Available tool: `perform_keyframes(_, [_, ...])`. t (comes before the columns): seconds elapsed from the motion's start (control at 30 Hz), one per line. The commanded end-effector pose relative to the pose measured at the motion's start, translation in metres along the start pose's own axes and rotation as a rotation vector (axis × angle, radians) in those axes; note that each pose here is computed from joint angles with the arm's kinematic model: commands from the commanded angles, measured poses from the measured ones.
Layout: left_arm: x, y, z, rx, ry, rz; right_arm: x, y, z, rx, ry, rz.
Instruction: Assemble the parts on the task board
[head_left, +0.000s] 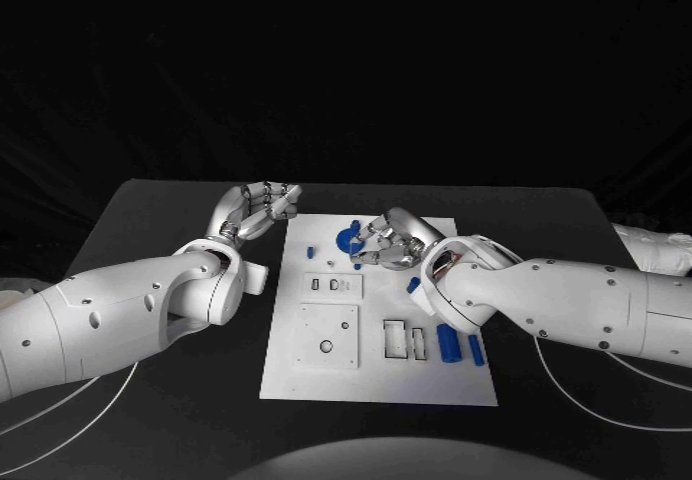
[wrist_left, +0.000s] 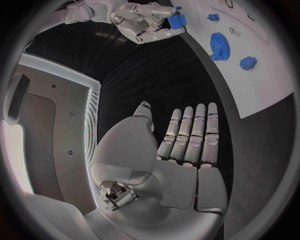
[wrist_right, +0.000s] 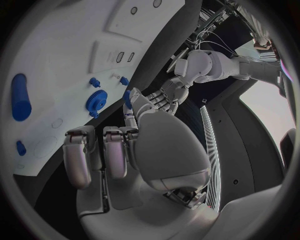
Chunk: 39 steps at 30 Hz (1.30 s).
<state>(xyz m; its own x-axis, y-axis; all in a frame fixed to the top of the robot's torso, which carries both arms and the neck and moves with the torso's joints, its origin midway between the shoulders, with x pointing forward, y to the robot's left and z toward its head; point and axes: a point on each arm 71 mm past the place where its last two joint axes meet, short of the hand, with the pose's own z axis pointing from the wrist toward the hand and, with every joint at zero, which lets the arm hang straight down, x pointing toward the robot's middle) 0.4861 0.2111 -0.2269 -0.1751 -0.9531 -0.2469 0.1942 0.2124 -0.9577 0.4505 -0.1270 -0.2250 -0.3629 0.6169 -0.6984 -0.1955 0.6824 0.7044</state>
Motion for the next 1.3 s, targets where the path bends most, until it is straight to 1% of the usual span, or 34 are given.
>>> perform_keyframes(0.03, [0.0026,-0.002,0.0003,0.014,0.012,-0.004,0.006,-0.001,0.001,0.009,0.005,-0.046])
perform_keyframes(0.37, [0.0016,-0.0023,-0.0005,0.014,0.01,-0.004,0.019,-0.006,0.001,0.016,0.031,-0.079])
perform_keyframes(0.87, [0.0006,-0.0025,-0.001,0.015,0.008,-0.003,0.035,-0.01,-0.002,0.018,0.058,-0.084])
perform_keyframes(1.3, [0.0,-0.0026,-0.0014,0.015,0.008,-0.002,0.044,-0.01,-0.003,0.025,0.076,-0.09])
